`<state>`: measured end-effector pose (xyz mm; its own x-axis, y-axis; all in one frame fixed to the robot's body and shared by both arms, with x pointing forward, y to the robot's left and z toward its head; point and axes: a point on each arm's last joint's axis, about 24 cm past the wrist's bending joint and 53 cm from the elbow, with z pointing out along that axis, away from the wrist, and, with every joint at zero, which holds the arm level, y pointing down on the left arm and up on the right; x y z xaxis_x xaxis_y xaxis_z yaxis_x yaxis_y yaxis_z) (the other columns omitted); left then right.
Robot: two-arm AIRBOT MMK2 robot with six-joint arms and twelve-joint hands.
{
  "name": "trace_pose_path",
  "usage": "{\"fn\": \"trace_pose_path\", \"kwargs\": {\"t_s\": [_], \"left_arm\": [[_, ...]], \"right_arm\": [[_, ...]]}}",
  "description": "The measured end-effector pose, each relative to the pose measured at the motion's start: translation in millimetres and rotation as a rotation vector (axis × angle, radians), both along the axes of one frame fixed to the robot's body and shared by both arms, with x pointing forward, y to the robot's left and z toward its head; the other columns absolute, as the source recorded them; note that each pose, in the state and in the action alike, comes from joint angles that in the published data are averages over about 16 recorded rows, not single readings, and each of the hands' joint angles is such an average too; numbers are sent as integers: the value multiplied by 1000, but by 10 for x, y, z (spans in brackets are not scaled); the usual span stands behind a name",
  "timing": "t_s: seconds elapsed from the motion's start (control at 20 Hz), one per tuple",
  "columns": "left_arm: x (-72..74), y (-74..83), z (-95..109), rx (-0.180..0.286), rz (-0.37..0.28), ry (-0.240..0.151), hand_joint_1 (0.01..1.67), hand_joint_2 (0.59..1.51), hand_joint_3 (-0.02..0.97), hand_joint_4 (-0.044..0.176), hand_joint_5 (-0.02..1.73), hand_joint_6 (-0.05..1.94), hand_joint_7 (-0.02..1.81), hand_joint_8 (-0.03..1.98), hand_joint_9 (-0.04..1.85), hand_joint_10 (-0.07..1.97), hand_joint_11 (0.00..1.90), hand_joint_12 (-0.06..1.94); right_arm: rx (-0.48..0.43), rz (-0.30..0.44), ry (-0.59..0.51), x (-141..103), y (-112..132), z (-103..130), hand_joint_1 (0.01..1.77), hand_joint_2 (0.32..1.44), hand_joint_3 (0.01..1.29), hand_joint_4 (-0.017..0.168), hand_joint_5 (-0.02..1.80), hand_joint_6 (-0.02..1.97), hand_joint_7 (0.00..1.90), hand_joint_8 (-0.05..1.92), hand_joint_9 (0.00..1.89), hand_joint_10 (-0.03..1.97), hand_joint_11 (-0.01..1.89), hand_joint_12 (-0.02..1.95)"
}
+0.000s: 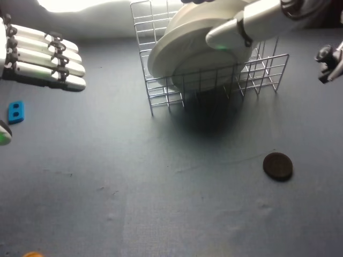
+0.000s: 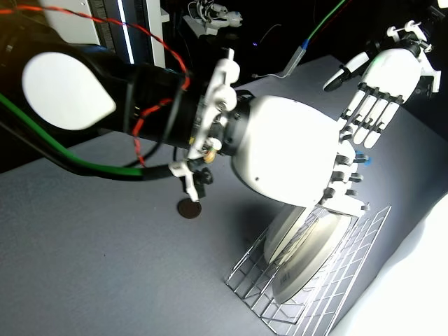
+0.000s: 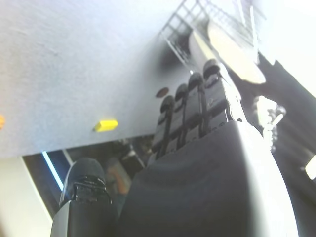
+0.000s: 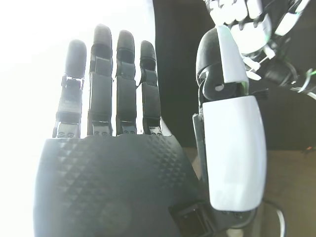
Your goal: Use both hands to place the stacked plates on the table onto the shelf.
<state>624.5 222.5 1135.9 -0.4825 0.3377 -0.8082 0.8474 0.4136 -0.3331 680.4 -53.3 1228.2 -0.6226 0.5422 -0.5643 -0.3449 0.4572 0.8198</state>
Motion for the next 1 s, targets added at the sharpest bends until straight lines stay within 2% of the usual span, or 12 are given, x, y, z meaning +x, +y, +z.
{"fn": "trace_pose_path", "kwargs": {"t_s": [0.2,0.35,0.45,0.55,0.75,0.9,1.0], "left_arm": [[-90,-63,15,-4,-31,-1,15,1168,3,5,70,4,75,-2,59,21,18,75],[-167,-116,16,-3,-57,0,15,1186,4,5,159,39,187,59,150,95,34,349],[-214,-150,17,-3,-73,-1,16,1198,4,4,213,179,247,239,204,287,76,588],[-250,-179,21,-3,-86,-2,28,1216,4,4,268,399,314,476,278,521,149,825],[-294,-223,28,-5,-104,-4,71,1253,3,5,518,840,608,925,573,968,442,1288],[-315,-244,25,-4,-113,-3,85,1269,3,5,618,1041,729,1147,692,1196,544,1586],[-326,-253,22,-4,-118,-3,98,1279,3,6,682,1239,805,1364,771,1417,644,1786]], "right_arm": [[-23,4,-13,-167,-118,1,945,1052,11,-3,642,46,704,18,666,44,77,1403],[-40,11,-25,-283,-176,-4,937,1047,11,-3,691,69,750,93,683,226,147,1437],[-47,16,-31,-349,-203,-6,909,1046,11,-3,702,194,760,273,693,455,222,1501],[-56,20,-37,-395,-224,-17,867,1048,11,-3,725,416,789,503,729,689,336,1567],[-78,29,-54,-450,-243,-47,734,1071,11,-3,816,843,883,949,854,1142,638,1698],[-85,37,-63,-477,-233,-52,669,1084,10,-3,838,1035,903,1169,881,1401,761,1769],[-89,43,-69,-491,-220,-57,614,1093,10,-3,852,1224,913,1383,903,1634,868,1819]]}}
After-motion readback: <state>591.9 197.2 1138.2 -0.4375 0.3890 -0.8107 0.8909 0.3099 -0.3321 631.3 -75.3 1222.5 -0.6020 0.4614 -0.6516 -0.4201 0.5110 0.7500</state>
